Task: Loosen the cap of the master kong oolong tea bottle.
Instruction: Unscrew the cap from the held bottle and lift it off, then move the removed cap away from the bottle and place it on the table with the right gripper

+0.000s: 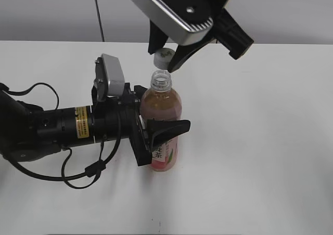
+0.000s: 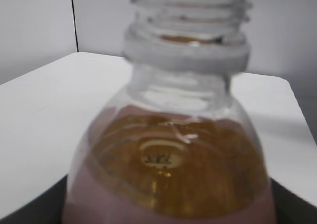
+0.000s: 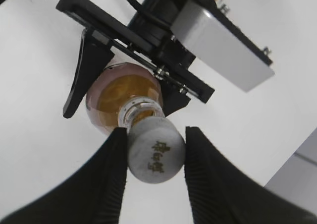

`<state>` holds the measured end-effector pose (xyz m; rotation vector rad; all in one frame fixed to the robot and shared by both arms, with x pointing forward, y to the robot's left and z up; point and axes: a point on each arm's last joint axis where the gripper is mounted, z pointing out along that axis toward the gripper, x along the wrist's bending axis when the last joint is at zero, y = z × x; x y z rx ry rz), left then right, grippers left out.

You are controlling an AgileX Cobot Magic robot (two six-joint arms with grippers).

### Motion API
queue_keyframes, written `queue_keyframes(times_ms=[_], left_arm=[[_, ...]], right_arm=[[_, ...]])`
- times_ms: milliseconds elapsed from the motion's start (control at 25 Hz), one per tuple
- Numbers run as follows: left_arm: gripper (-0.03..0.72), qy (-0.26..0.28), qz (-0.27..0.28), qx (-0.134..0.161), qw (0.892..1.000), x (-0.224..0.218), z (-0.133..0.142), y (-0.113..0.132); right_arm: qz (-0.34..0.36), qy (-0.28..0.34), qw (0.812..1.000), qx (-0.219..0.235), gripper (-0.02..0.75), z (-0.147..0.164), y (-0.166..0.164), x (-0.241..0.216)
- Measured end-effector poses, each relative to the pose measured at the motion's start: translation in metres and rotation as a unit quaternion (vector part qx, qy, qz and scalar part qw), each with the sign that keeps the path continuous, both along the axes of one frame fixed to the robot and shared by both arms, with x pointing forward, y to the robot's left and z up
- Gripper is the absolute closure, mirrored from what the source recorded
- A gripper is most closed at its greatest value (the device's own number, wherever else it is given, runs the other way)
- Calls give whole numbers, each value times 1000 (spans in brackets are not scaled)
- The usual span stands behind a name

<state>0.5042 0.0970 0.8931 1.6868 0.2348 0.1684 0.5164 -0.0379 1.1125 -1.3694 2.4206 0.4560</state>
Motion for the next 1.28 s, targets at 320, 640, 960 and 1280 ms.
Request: queue_keyframes(times_ms=[320,640,960,1280], left_arm=[[239,0,0,0,1000,0,0,0],[239,0,0,0,1000,0,0,0],[239,0,4,-1,1000,1,0,0],[239,2,6,-1,1000,1,0,0]], right_arm=[[-245,30,969,-26,467,-1,-14,11],[-498,89,863,6,467,-6,-65,46],[-683,210,700,16,467,-46,-137,69],[-801,255,537,-69,467,-124,-184,44]])
